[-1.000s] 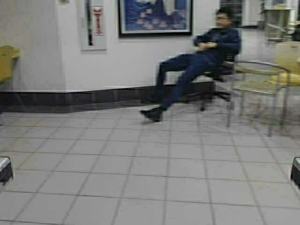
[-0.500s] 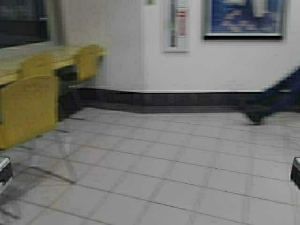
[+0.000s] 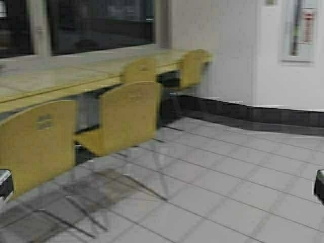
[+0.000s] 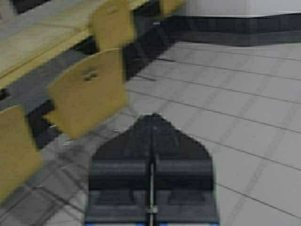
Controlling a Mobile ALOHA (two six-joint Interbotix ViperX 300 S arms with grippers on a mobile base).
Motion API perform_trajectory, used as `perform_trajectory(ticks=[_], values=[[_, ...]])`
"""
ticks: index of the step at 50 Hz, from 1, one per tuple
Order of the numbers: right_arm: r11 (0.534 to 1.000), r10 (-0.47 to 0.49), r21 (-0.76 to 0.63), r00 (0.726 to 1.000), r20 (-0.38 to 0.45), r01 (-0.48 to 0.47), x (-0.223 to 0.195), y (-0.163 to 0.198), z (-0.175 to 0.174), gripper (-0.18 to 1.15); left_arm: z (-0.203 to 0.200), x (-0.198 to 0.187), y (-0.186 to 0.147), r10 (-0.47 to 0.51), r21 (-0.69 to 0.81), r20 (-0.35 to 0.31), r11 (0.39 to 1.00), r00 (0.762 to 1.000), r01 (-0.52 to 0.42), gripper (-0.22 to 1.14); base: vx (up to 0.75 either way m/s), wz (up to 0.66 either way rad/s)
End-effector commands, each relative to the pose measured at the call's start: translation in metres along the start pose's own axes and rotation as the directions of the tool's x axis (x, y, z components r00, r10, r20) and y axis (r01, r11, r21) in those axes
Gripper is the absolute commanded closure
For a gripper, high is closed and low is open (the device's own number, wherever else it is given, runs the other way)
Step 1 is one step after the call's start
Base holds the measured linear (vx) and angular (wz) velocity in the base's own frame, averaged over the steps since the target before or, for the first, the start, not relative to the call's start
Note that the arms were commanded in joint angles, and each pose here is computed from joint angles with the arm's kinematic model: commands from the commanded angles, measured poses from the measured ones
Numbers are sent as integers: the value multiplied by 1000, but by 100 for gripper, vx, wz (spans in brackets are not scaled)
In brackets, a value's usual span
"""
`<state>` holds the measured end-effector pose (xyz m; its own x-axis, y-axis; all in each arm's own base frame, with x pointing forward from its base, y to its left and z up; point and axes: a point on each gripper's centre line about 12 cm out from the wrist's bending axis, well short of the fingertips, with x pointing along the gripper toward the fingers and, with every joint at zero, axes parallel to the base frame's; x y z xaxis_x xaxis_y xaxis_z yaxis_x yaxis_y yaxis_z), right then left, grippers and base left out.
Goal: Push the chairs under the table
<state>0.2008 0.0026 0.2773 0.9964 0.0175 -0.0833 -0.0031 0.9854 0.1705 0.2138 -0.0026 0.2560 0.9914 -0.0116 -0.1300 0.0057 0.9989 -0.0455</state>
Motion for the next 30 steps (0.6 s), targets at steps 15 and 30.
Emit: perform_trajectory(ticks=[15,30], values=[[1000,5,7,1000,9,-5,0,1,2,93,16,-6,-1,-3,0,64,1000,998,3,89,17,59],[1000,5,-6,1000,5,-5,-1,1,0,93,20,-5,-1,-1,-50,72,999,997,5,89,16,63]])
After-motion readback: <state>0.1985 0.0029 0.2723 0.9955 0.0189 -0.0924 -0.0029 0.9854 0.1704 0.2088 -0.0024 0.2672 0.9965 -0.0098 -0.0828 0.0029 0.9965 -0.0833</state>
